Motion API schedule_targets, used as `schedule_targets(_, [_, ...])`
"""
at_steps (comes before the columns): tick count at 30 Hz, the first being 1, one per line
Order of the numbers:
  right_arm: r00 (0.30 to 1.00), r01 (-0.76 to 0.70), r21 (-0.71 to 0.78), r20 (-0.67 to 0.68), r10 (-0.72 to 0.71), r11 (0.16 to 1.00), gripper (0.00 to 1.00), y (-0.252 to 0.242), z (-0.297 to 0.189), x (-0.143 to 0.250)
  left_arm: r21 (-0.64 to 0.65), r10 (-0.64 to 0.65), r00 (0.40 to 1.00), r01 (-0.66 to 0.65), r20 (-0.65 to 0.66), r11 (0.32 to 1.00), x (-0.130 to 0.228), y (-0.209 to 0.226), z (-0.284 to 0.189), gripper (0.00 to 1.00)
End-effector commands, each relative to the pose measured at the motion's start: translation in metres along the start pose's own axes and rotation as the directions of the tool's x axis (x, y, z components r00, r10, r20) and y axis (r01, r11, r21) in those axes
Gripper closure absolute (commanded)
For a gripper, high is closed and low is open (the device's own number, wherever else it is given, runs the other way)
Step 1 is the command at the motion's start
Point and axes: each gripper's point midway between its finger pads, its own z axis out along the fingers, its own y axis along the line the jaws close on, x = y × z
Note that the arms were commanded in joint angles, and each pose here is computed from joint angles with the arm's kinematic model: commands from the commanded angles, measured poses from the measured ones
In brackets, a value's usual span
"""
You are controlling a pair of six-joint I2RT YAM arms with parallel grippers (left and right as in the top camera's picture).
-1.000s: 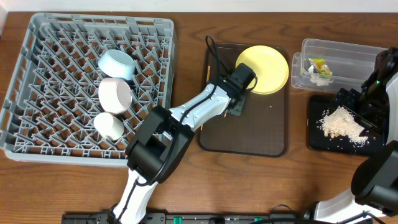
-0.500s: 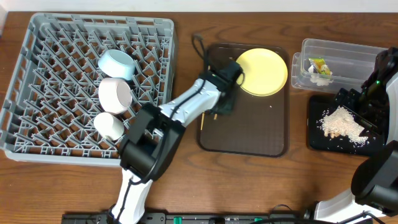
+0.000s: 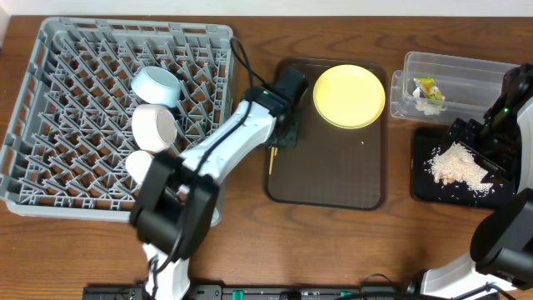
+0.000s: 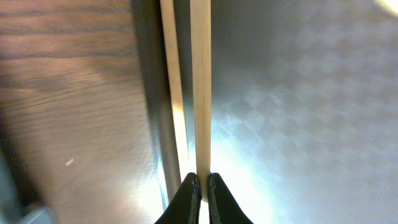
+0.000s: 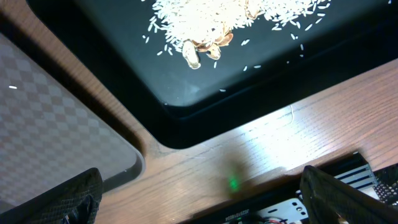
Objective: Sort waste into correct bins and load items into the dishwasher
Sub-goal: 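Lift the chopstick with the left gripper and carry it to the rack, then drop the chopstick into the rack by opening the left gripper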
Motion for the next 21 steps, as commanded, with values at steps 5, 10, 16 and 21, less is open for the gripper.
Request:
schedule_targets(5, [1.000,-0.006,-0.012,0.022,0.006,1.000,0.01,0.000,-0.007,0.001,-0.033,-0.059,0.994,0.063,0.088,0.998,-0.010,0.036,-0.059,0.94])
schedule_targets(10, [1.000,-0.006,-0.012,0.023,0.006,1.000,0.01,0.000,-0.007,0.001,-0.076,-0.115,0.990,0.122,0.081,0.990,-0.009,0.077,-0.075,0.94])
schedule_targets(16, [1.000,-0.006,-0.012,0.024,0.006,1.000,0.01,0.000,-0.007,0.001,-0.118,-0.115,0.993,0.117,0.028,0.986,-0.001,0.113,-0.075,0.94])
schedule_targets(21, [1.000,-0.006,-0.012,0.024,0.006,1.000,0.01,0.000,-0.007,0.001,-0.142,-0.164,0.986,0.163,0.000,0.976,0.004,0.134,-0.074,0.94])
